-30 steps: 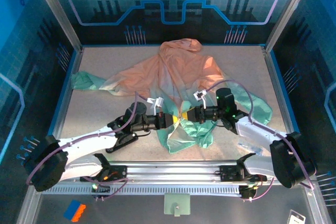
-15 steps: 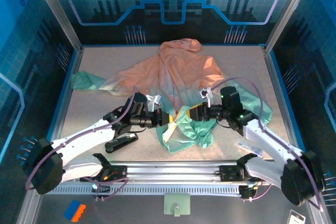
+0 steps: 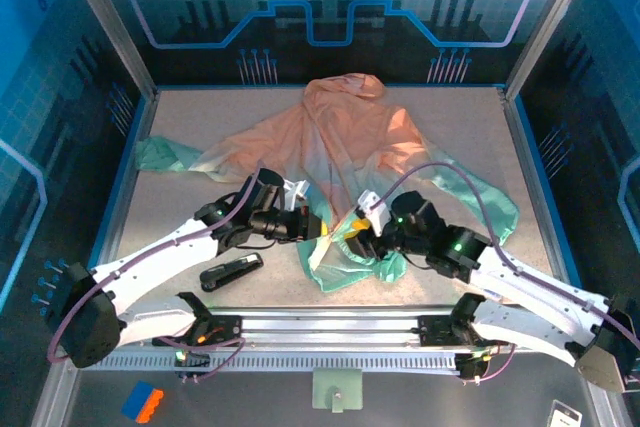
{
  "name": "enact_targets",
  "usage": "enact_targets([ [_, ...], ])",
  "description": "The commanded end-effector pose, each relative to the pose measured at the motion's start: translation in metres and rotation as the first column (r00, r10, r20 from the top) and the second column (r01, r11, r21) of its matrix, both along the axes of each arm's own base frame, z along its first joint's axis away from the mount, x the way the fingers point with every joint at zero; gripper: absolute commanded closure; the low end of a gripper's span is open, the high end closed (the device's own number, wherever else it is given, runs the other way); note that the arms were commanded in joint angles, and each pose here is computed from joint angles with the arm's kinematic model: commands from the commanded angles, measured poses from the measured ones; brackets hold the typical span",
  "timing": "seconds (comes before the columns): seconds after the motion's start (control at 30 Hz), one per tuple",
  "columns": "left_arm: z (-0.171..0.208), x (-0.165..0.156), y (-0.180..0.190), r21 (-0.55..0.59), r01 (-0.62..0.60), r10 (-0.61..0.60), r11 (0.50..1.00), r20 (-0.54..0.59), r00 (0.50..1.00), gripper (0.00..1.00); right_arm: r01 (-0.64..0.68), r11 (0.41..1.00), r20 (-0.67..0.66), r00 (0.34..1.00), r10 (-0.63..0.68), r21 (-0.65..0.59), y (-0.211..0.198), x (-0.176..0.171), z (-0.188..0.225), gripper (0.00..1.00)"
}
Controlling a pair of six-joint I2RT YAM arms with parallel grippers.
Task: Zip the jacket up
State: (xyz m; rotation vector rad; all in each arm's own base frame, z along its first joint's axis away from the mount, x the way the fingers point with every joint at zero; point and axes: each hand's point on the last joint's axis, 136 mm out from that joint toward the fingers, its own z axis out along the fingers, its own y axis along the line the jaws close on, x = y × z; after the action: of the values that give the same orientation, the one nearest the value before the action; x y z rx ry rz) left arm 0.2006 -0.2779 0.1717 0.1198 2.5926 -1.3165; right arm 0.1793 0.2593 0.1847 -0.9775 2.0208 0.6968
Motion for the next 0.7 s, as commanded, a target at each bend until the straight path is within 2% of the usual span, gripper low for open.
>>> enact_targets([
  [0.0, 0.009, -0.001, -0.003, -0.011, 0.028, -0.028, 1.000, -0.019, 0.999, 1.00, 0.042, 0.995, 0.159, 0.987, -0.027, -0.092, 0.004, 0.013, 0.007, 0.61],
  [0.2, 0.011, 0.002, -0.005, -0.012, 0.021, -0.021, 1.000, -0.029, 0.999, 1.00, 0.036, 0.988, 0.228, 0.974, 0.000, -0.153, 0.024, 0.009, 0.001, 0.59],
  [0.3, 0.010, 0.003, -0.006, -0.012, 0.013, -0.014, 1.000, -0.035, 0.999, 1.00, 0.057, 0.988, 0.219, 0.975, -0.024, -0.145, 0.028, 0.012, -0.005, 0.54],
  [0.67, 0.007, 0.005, -0.006, -0.004, -0.001, 0.001, 1.000, -0.046, 0.999, 1.00, 0.049, 0.990, 0.212, 0.977, -0.020, -0.132, 0.040, 0.015, -0.015, 0.51],
])
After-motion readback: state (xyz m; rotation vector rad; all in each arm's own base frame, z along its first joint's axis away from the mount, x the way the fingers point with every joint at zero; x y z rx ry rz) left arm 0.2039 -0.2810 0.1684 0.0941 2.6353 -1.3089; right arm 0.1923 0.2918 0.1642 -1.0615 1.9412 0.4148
